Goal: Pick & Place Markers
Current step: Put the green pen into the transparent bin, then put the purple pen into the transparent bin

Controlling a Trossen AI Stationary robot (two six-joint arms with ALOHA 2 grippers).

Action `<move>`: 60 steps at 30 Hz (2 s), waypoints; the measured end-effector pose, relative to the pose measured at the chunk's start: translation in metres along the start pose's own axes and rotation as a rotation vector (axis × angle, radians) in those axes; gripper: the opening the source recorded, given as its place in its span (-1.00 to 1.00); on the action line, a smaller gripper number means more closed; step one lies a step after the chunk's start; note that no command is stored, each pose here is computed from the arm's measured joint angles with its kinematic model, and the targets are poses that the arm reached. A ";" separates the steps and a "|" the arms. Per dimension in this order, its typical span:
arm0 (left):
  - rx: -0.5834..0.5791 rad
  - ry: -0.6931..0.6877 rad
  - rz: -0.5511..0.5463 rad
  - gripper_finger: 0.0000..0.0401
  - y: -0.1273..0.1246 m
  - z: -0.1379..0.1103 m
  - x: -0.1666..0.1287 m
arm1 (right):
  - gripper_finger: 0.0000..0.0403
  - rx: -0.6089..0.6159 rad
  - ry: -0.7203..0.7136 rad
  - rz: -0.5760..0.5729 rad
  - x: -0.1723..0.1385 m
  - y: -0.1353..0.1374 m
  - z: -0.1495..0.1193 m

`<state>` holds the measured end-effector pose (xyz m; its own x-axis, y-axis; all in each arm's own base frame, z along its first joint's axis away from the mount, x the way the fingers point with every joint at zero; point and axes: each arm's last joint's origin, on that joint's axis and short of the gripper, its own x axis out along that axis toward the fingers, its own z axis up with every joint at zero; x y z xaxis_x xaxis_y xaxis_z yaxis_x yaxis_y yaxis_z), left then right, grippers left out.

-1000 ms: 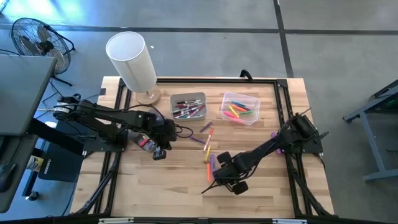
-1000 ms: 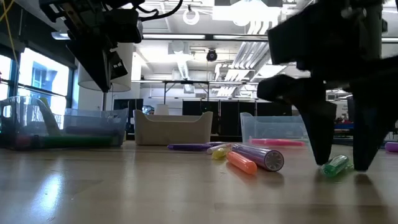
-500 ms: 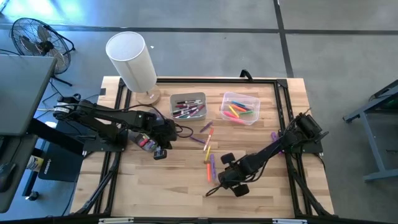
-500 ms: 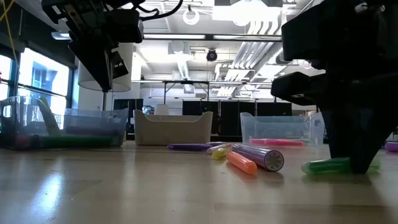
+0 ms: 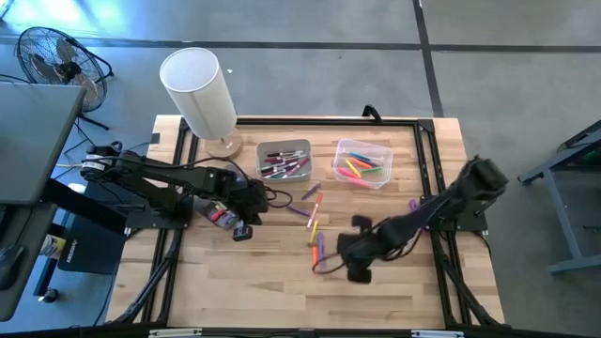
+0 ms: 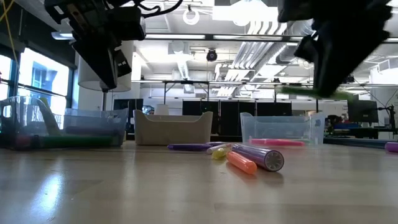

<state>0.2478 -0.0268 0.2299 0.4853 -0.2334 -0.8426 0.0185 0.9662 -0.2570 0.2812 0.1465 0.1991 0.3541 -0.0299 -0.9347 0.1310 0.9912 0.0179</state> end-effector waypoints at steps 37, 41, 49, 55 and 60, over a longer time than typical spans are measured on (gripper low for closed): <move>0.194 -0.026 0.252 -0.23 0.022 0.088 0.072 | -0.57 0.286 0.138 -0.122 -0.039 -0.307 0.006; 0.192 0.019 0.249 -0.23 0.026 0.088 0.092 | -0.33 0.277 0.153 -0.130 -0.035 -0.308 0.006; 0.218 0.084 0.266 -0.24 0.033 0.084 0.117 | -0.12 0.259 0.130 -0.142 -0.047 -0.305 0.004; 0.223 0.100 0.289 -0.24 0.036 0.083 0.128 | -0.12 0.277 0.077 -0.104 -0.065 -0.297 0.000; 0.222 0.132 0.247 -0.24 0.038 0.079 0.137 | -0.12 0.295 0.028 -0.087 -0.084 -0.290 -0.006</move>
<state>0.3837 -0.0137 0.1423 0.3822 0.0120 -0.9240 0.1113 0.9920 0.0589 0.2084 -0.1381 0.2703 0.3044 -0.1048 -0.9468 0.4240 0.9050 0.0361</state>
